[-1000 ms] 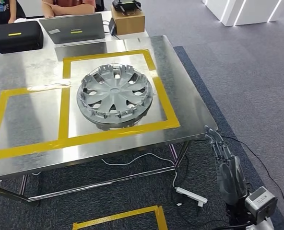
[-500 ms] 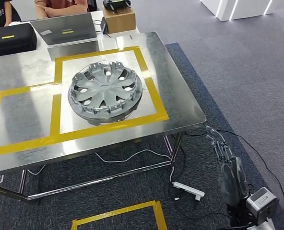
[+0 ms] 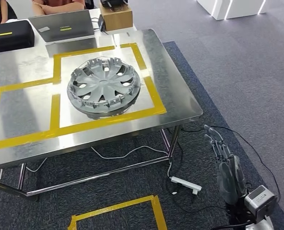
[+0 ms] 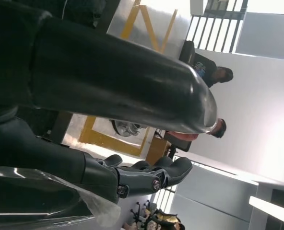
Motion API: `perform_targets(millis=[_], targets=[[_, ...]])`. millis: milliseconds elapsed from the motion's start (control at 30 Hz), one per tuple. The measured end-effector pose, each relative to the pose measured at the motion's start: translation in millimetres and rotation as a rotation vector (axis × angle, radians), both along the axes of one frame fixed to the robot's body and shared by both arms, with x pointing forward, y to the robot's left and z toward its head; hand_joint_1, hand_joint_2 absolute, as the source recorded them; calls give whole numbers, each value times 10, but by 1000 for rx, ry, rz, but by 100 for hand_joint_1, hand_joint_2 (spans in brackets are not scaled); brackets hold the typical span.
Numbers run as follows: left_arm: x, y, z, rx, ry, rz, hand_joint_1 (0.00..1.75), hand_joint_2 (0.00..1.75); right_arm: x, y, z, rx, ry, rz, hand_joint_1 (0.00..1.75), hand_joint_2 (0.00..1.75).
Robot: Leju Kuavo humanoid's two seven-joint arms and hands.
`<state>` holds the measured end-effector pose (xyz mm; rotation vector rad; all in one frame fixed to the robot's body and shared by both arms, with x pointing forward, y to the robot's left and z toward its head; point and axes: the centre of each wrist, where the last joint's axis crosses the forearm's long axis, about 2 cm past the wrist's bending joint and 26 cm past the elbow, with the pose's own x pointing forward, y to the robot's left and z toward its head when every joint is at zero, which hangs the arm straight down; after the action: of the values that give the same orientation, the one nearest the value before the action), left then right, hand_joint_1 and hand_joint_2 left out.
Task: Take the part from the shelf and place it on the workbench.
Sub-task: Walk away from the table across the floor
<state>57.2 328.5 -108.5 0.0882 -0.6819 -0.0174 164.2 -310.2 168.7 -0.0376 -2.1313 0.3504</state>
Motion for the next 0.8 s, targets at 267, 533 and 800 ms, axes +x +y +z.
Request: perform_targets(millis=[267, 533, 800], targets=[[3, 3, 1, 1, 0, -2, 0, 0, 1, 1, -2, -2, 3, 0, 0, 0], [5, 4, 1, 1, -1, 3, 0, 0, -4, 2, -3, -23, 5, -8, 0, 0], [-8, 11, 0, 2, 2, 3, 0, 0, -9, 6, -8, -23, 8, -7, 0, 0]])
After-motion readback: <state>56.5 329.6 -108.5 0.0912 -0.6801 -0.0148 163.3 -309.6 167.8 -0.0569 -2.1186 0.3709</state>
